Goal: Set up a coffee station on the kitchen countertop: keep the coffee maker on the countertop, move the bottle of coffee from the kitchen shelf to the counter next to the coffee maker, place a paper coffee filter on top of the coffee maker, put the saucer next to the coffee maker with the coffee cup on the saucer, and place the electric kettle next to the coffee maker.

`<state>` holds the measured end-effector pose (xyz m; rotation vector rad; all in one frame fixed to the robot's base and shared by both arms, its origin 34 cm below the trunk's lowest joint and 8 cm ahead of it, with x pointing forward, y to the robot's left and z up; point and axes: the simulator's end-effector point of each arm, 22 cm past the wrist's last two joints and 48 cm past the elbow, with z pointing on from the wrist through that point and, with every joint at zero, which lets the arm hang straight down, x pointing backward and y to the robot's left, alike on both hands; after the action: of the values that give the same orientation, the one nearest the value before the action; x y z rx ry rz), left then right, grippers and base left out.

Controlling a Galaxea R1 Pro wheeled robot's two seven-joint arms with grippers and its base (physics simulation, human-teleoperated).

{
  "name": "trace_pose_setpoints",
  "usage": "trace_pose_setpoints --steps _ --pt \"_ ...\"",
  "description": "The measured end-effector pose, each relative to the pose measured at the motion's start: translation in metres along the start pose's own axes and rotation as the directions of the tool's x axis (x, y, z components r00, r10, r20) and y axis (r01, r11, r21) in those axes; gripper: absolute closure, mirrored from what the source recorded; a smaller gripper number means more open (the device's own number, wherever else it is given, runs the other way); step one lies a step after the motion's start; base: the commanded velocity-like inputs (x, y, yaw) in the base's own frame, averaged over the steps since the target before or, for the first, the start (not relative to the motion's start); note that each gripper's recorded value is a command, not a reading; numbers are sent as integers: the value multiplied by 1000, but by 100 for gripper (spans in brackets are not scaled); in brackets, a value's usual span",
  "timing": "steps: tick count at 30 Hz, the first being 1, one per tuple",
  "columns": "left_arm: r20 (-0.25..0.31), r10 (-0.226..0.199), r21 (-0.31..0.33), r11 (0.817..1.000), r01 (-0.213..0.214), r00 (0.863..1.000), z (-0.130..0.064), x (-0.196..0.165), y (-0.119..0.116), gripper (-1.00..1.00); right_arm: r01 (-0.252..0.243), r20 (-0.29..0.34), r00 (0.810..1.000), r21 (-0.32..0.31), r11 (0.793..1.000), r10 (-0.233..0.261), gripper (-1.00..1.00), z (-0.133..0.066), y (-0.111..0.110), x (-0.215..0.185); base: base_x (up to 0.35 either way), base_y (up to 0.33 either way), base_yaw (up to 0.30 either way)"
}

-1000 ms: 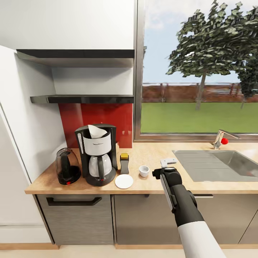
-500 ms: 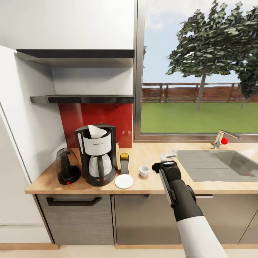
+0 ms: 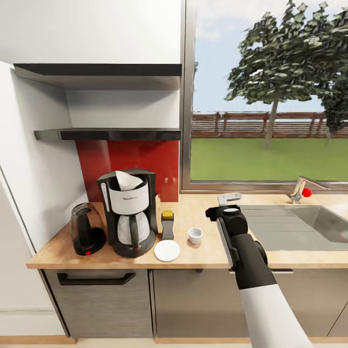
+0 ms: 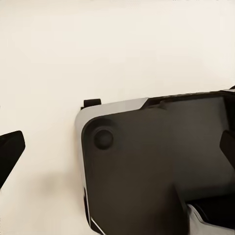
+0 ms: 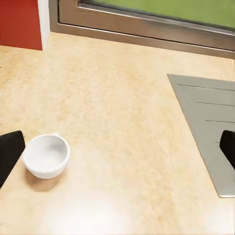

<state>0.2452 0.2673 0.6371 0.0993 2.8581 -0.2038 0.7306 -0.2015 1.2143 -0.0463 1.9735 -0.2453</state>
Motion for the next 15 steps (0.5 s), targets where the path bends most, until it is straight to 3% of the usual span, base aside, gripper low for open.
trace_pose_setpoints --steps 7,15 --pt "3 2 1 1000 -2 1000 0 -1 -1 -100 -27 -7 1000 -31 999 27 -100 0 6 1 14 0 0" --pt "-7 -3 2 1000 3 1000 0 3 -1 -100 -33 -77 997 -66 997 28 -100 14 21 28 0 0 0"
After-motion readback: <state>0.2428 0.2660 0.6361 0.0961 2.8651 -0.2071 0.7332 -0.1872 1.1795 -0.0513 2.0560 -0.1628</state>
